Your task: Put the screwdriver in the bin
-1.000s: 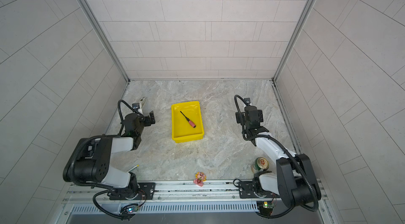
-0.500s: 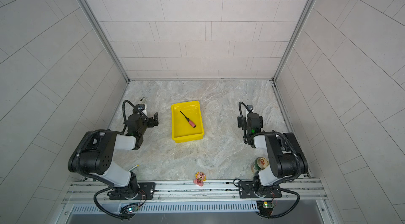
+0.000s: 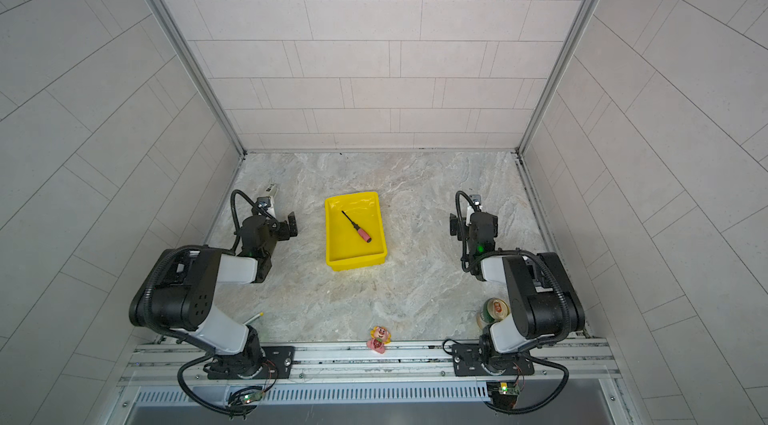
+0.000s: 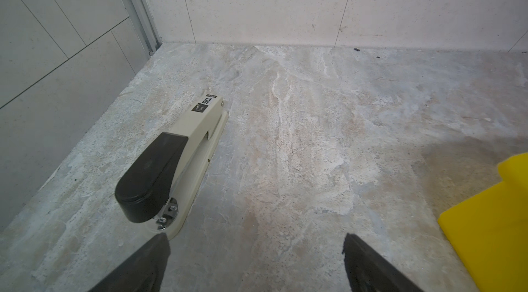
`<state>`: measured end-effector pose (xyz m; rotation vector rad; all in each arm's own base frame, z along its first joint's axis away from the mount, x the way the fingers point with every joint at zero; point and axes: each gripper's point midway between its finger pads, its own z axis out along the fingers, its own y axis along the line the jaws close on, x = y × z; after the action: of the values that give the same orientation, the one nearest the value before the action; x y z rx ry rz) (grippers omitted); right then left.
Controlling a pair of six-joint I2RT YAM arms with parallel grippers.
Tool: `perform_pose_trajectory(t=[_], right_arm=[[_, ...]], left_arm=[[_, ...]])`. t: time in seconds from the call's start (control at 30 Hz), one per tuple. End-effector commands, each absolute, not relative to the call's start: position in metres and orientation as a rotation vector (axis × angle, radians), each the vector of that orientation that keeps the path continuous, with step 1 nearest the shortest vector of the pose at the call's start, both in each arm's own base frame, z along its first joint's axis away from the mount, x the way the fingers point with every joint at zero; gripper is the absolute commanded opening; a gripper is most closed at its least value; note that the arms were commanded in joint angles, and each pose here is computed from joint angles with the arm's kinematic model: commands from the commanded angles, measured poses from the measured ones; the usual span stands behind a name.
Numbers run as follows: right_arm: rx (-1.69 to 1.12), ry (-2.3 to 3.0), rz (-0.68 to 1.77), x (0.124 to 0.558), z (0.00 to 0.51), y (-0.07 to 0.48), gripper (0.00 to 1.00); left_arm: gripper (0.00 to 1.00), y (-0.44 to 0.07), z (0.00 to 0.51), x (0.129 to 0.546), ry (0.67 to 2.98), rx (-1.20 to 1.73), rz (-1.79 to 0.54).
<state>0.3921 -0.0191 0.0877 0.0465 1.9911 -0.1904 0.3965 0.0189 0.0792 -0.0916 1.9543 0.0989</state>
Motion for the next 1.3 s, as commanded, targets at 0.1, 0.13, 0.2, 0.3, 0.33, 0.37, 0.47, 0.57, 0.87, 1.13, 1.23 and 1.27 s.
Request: perform_pose_trajectory(t=[0.1, 0.13, 0.2, 0.3, 0.33, 0.37, 0.47, 0.57, 0.87, 1.13, 1.23, 1.27], right_arm=[[0.014, 2.004, -0.188, 0.3922, 0.0860, -0.0162, 1.00], [0.013, 2.003, -0.188, 0.3922, 0.0861, -0.0162, 1.00], [0.014, 2.004, -0.188, 0.3921, 0.0859, -0.0162, 1.00], [0.013, 2.002, -0.188, 0.3922, 0.0862, -0.0162, 1.00], [0.012, 2.003, -0.188, 0.3922, 0.0861, -0.0160, 1.00], [0.014, 2.002, -0.188, 0.3922, 0.0862, -0.0162, 1.00], [0.012, 2.002, -0.186, 0.3923, 0.0862, -0.0157, 1.00], [0.014, 2.002, -0.188, 0.3922, 0.0862, -0.0162, 1.00], [0.013, 2.004, -0.188, 0.3921, 0.0858, -0.0162, 0.99], [0.011, 2.006, -0.190, 0.3920, 0.0853, -0.0162, 1.00], [0.013, 2.006, -0.189, 0.3925, 0.0854, -0.0162, 1.00], [0.012, 2.005, -0.188, 0.3923, 0.0856, -0.0161, 1.00]], left_arm=[[1.00, 0.0208, 0.0856, 0.4016, 1.934, -0.104, 0.109], [1.00, 0.0215, 0.0856, 0.4012, 1.934, -0.105, 0.110], [1.00, 0.0205, 0.0854, 0.4017, 1.934, -0.102, 0.108], [1.00, 0.0204, 0.0850, 0.4019, 1.936, -0.100, 0.107], [1.00, 0.0203, 0.0856, 0.4018, 1.936, -0.100, 0.107], [1.00, 0.0205, 0.0854, 0.4018, 1.936, -0.101, 0.107], [1.00, 0.0206, 0.0855, 0.4018, 1.936, -0.099, 0.108], [1.00, 0.0207, 0.0854, 0.4018, 1.936, -0.101, 0.108], [1.00, 0.0205, 0.0852, 0.4020, 1.938, -0.101, 0.109], [1.00, 0.0196, 0.0851, 0.4023, 1.940, -0.097, 0.118], [1.00, 0.0205, 0.0855, 0.4023, 1.939, -0.100, 0.121], [1.00, 0.0197, 0.0856, 0.4024, 1.939, -0.097, 0.119]])
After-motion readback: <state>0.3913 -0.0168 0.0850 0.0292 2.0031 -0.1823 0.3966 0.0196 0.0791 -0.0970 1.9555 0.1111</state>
